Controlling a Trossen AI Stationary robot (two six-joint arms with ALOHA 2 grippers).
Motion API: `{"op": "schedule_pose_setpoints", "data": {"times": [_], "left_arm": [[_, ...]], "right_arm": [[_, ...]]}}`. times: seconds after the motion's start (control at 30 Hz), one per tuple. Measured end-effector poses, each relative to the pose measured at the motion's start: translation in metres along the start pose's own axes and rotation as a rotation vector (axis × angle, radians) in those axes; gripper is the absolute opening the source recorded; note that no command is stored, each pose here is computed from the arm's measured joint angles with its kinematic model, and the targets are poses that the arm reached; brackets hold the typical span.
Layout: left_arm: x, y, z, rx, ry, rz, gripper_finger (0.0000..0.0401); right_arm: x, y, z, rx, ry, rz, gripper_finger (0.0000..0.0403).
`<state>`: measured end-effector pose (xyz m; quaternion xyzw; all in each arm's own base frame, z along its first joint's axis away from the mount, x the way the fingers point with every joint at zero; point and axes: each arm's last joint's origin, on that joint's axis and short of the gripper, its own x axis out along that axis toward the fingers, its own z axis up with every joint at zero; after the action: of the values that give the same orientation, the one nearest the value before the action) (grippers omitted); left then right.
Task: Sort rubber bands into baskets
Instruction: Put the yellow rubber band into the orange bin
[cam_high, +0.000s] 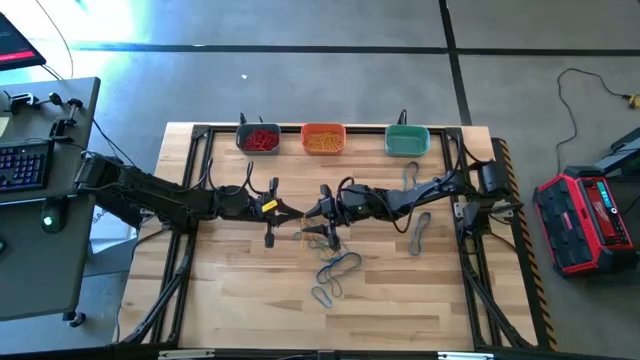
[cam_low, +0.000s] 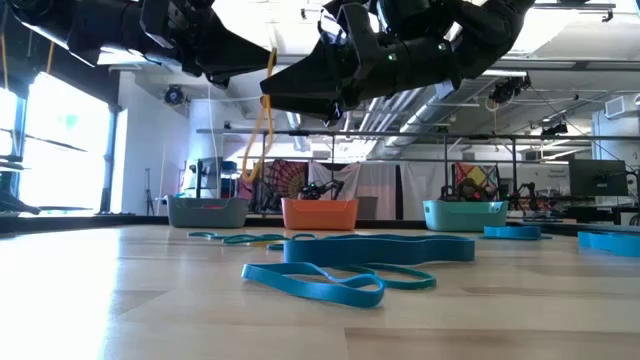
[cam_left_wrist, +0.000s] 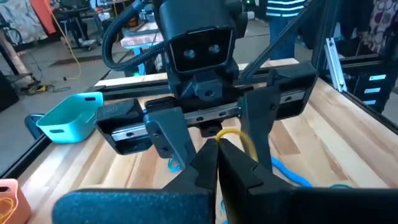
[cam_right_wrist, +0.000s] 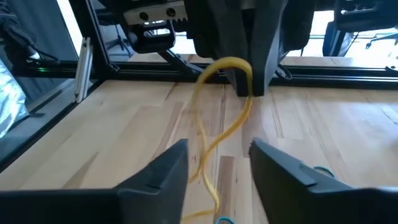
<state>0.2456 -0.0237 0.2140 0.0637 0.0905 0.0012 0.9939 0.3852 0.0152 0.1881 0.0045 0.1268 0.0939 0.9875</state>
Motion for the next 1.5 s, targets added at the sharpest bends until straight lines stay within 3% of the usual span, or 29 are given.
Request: {"op": "schedule_pose_setpoints", "data": {"times": [0.3, 0.57, 0.8, 1.1, 1.27, 1.5], "left_arm": [[0.0, 0.004, 0.002, -0.011, -0.023, 0.037, 0.0004], [0.0, 0.006, 0.001, -0.005, -0.01, 0.096, 0.0065], [-0.001, 0.007, -0.004, -0.025, 0.034, 0.165, 0.0127], [-0.017, 0.006, -0.036, -0.087, -0.045, 0.178, 0.0164], [-0.026, 0.005, -0.051, -0.135, -0.042, 0.177, 0.0168], [-0.028, 0.005, -0.053, -0.153, -0.049, 0.176, 0.0168]], "right_arm": [[0.001, 0.004, 0.0, -0.03, 0.001, -0.004, 0.0011], [0.001, 0.006, -0.001, -0.038, 0.014, -0.047, 0.0003], [-0.004, 0.003, -0.003, -0.012, 0.083, -0.172, 0.0002], [-0.017, -0.012, 0.003, 0.004, 0.151, -0.353, 0.0001], [-0.023, -0.034, 0.004, 0.004, 0.155, -0.438, 0.0], [-0.041, -0.087, 0.004, 0.009, 0.159, -0.624, 0.0]]}}
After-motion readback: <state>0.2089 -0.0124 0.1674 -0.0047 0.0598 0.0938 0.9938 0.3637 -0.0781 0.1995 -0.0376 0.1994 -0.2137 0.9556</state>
